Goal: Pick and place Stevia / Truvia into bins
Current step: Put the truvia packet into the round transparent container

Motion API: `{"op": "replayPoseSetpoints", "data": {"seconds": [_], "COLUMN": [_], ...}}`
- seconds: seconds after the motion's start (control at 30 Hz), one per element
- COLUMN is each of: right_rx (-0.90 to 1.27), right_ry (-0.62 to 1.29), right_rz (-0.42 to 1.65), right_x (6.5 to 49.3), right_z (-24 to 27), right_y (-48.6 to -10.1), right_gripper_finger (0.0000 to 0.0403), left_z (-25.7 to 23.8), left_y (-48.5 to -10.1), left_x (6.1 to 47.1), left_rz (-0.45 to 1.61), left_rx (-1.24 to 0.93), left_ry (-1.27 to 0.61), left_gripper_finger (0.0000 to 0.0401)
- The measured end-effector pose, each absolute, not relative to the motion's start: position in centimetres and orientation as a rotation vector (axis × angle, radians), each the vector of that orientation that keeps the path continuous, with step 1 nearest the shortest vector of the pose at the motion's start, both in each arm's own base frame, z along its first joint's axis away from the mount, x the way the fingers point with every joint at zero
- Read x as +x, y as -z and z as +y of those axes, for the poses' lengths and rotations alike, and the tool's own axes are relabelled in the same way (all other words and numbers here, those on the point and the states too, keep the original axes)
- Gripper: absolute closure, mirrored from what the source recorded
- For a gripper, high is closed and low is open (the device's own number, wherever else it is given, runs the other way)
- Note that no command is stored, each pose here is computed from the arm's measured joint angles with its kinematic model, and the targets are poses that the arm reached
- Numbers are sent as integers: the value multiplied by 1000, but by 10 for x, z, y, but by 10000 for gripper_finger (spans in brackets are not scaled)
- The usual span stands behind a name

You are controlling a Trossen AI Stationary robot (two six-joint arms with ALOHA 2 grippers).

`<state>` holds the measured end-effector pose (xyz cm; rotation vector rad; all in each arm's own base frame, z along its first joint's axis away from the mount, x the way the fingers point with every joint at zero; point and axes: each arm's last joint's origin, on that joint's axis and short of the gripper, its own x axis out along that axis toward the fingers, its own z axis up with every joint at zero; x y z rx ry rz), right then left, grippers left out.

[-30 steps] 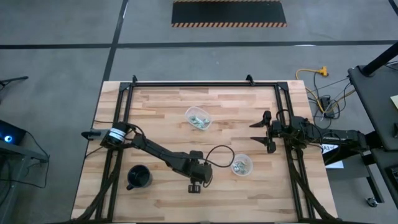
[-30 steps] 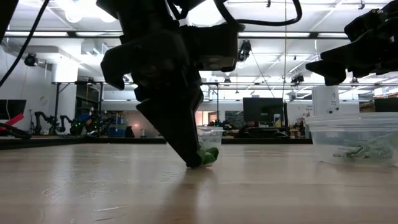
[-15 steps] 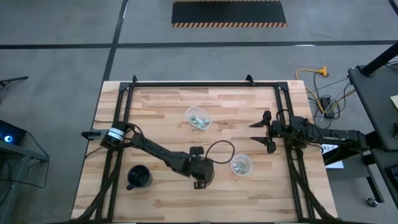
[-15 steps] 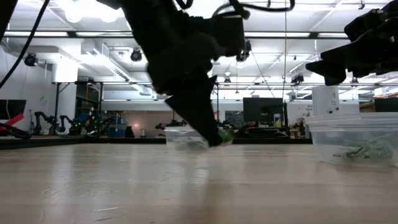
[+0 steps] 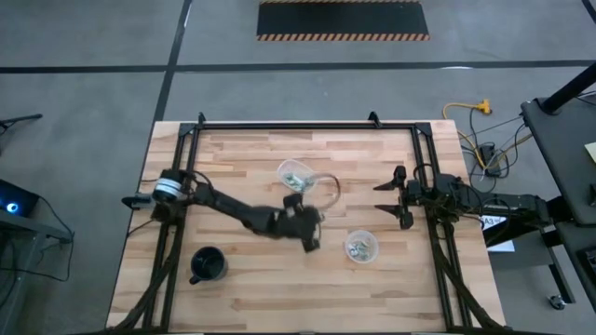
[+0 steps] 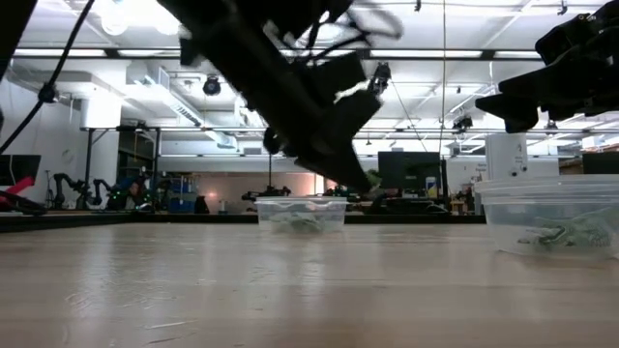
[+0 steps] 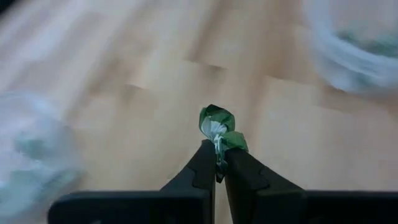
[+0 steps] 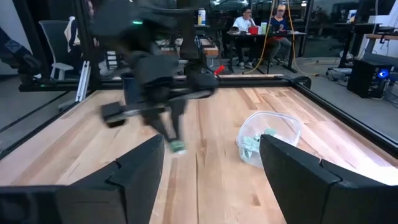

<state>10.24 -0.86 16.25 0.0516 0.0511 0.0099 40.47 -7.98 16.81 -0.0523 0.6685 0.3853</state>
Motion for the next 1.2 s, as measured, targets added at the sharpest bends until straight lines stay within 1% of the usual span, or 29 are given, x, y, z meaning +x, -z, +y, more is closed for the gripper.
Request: {"op": "replayPoseSetpoints", "data": {"seconds": [0.07, 0.23, 0.4, 0.47, 0.6, 0.7, 1.0, 1.2], "right_rx": [51, 51, 52, 52, 52, 52, 52, 52], "right_ry": [-9, -9, -10, -8, -10, -10, -10, -10], "right_rz": [51, 51, 54, 53, 55, 57, 58, 58], "right_x": [102, 102, 103, 103, 103, 103, 103, 103], "right_z": [-9, -9, -9, -9, -9, -9, -9, -9], "right_y": [-163, -162, -162, -162, -162, -162, -162, -162], "right_gripper_finger": [151, 154, 149, 148, 147, 150, 151, 147], "left_z": [-60, -21, 0, 2, 4, 4, 6, 6], "left_y": [-165, -177, -170, -172, -171, -173, -174, -174], "left_x": [398, 375, 350, 348, 346, 347, 346, 346], "left_rz": [619, 397, 321, 276, 265, 250, 255, 276], "left_rx": [-71, -153, -235, -256, -234, -235, -227, -177], "left_ry": [-417, -541, -686, -750, -816, -830, -833, -828], "left_gripper_finger": [401, 401, 401, 401, 401, 399, 358, 350]}}
